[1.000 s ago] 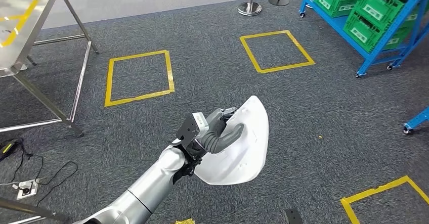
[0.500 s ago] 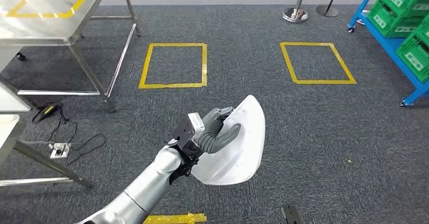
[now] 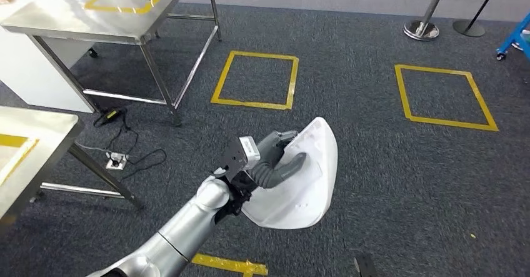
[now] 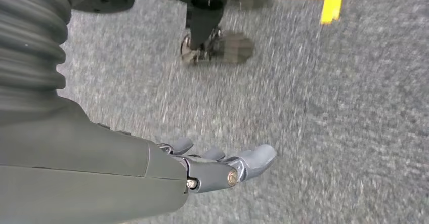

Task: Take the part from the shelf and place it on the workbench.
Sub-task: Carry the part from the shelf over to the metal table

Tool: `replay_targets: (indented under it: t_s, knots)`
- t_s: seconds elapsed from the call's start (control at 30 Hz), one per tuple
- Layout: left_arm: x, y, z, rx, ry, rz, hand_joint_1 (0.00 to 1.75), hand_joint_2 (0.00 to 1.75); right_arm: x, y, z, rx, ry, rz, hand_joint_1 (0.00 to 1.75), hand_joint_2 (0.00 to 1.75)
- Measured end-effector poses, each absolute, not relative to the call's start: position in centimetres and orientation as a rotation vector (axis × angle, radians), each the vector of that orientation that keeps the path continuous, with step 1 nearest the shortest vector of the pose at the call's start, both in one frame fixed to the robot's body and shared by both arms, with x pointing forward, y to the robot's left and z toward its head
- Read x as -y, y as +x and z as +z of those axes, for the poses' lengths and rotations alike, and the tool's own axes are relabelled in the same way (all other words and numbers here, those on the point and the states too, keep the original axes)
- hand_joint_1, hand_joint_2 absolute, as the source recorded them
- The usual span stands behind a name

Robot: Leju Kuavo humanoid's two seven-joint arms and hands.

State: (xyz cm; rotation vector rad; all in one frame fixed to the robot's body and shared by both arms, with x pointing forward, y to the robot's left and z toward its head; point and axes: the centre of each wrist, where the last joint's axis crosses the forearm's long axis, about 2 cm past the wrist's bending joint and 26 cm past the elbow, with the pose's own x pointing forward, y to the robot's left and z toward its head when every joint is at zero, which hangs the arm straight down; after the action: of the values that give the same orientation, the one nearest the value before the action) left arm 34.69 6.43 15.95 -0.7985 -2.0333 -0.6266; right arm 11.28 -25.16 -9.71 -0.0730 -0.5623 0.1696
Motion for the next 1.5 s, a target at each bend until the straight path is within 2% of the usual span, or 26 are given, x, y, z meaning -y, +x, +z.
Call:
replay_targets:
  t_s: [1.13, 1.5]
  knots:
    - [-6.9, 34.7, 15.4, 2.01, -0.775, -0.64, 1.75, 1.75, 25.1, 10.9, -9.8, 0.545, -0.078, 0.173, 0.0, 1.75]
    - [-7.1, 35.0, 15.7, 2.02, -0.772, -0.645, 1.75, 1.75, 24.9, 12.2, -9.5, 0.562, -0.072, 0.196, 0.0, 1.75]
